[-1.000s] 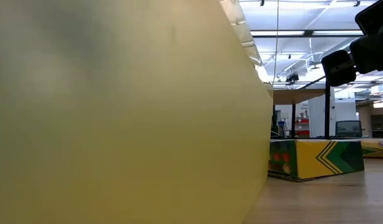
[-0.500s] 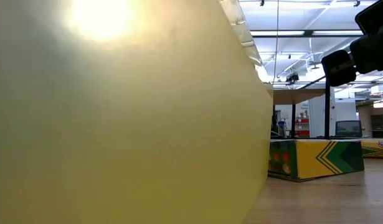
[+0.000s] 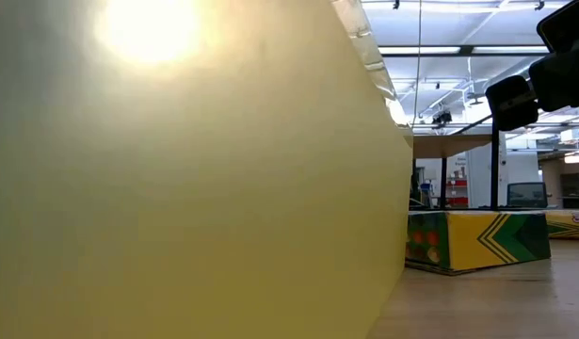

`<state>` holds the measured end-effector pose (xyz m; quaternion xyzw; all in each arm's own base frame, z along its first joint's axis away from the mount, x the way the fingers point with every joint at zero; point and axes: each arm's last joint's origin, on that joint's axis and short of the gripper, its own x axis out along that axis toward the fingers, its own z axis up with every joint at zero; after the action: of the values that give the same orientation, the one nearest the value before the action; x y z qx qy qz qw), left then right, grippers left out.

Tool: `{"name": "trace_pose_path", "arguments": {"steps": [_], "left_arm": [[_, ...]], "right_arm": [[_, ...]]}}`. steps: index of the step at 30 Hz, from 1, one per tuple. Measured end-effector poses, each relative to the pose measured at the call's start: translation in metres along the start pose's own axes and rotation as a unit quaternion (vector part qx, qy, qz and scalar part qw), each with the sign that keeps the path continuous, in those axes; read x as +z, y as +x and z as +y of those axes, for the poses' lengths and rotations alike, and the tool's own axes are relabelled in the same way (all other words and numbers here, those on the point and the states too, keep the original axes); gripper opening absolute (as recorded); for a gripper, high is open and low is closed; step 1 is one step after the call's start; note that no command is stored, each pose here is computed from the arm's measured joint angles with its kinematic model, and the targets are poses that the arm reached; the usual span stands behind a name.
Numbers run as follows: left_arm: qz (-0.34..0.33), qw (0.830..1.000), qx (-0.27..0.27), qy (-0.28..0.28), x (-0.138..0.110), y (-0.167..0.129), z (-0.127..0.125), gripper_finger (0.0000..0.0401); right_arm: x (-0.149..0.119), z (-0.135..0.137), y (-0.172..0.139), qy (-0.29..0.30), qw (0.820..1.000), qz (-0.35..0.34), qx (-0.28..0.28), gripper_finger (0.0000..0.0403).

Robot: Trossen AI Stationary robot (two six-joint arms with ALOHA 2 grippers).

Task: Pick & Place Office Desk Supplies
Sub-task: Put the orange rubberband into the blue bin

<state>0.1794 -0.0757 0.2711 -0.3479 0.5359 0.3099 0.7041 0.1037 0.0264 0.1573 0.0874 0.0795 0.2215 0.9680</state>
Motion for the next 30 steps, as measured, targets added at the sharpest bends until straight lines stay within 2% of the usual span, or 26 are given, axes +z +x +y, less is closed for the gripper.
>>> {"name": "trace_pose_path", "arguments": {"steps": [5, 11, 18, 22, 30], "left_arm": [[0.071, 0.997, 0.018, -0.034, -0.017, -0.014, -0.003, 0.0008], [0.153, 0.981, 0.045, -0.107, -0.045, -0.017, -0.001, 0.0008], [0.184, 0.968, 0.027, -0.170, -0.081, -0.024, -0.007, 0.0008], [0.193, 0.958, 0.036, -0.208, -0.102, -0.023, -0.010, 0.0008], [0.206, 0.950, 0.056, -0.227, -0.132, -0.008, -0.024, 0.0008]], "right_arm": [[0.000, 0.000, 0.000, 0.000, 1.000, 0.000, 0.000, 0.0008], [0.000, 0.000, 0.000, 0.000, 1.000, 0.000, 0.000, 0.0008], [0.000, 0.000, 0.000, 0.000, 1.000, 0.000, 0.000, 0.0008], [0.000, 0.000, 0.000, 0.000, 1.000, 0.000, 0.000, 0.0008], [0.000, 0.000, 0.000, 0.000, 1.000, 0.000, 0.000, 0.0008]]}}
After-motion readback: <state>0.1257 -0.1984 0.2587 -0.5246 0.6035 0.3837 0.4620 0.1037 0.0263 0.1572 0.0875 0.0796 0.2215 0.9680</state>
